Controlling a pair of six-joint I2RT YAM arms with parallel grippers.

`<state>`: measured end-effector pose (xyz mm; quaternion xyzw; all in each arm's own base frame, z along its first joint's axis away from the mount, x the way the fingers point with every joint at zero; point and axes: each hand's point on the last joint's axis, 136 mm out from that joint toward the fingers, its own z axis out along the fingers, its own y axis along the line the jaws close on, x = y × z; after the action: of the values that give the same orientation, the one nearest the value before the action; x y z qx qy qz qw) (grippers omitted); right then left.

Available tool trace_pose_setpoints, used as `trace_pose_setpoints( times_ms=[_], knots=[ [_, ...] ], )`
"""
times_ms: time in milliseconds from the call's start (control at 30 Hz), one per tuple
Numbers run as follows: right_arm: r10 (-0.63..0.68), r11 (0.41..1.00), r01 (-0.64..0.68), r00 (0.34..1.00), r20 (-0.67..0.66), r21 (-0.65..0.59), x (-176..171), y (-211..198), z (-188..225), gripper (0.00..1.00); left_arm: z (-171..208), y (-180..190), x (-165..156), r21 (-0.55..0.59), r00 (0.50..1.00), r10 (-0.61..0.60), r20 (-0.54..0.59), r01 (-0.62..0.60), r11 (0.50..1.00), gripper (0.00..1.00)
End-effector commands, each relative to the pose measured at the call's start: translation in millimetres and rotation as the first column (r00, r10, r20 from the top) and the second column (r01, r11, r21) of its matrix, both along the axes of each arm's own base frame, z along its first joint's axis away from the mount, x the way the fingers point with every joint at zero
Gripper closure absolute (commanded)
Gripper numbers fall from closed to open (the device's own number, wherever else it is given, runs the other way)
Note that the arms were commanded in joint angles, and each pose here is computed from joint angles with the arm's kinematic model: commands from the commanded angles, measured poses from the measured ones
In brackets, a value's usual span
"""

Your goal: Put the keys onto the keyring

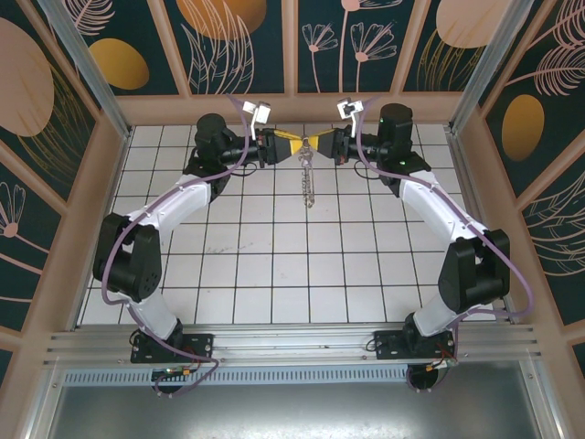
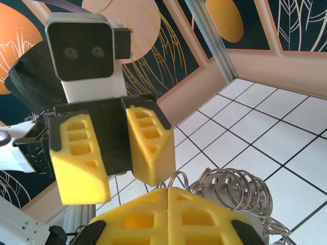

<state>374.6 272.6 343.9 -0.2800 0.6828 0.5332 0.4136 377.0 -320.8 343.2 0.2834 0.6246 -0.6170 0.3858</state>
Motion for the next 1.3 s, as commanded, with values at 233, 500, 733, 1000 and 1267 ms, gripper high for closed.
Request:
trace_pose_setpoints(
  times_ms=[233,500,733,1000,1267],
  knots=[
    [0.033,0.999,-0.035,0.995,0.093,0.030,-9.6,5.0,26.1,1.00,4.8,-9.8,-4.4,-0.021,0.999,-0.035,0.023,0.035,0.999,0.70],
    [0.037,0.999,-0.040,0.995,0.091,0.031,-9.7,7.1,25.0,1.00,3.4,-13.9,-3.3,-0.023,0.999,-0.039,0.019,0.039,0.999,0.70],
    [0.042,0.999,-0.045,0.995,0.092,0.030,-12.1,8.1,25.2,1.00,0.5,-14.6,0.8,-0.025,1.000,-0.023,0.014,0.023,0.999,0.70],
    [0.045,0.999,-0.048,0.995,0.085,0.025,-12.3,9.7,20.7,1.00,4.1,-14.3,3.7,-0.039,1.000,-0.011,0.017,0.011,0.999,0.70],
    [0.033,0.999,-0.033,0.996,0.082,0.009,-9.6,9.0,15.2,1.00,6.8,-12.7,1.7,-0.045,1.000,-0.004,0.030,0.005,0.999,0.87]
  ],
)
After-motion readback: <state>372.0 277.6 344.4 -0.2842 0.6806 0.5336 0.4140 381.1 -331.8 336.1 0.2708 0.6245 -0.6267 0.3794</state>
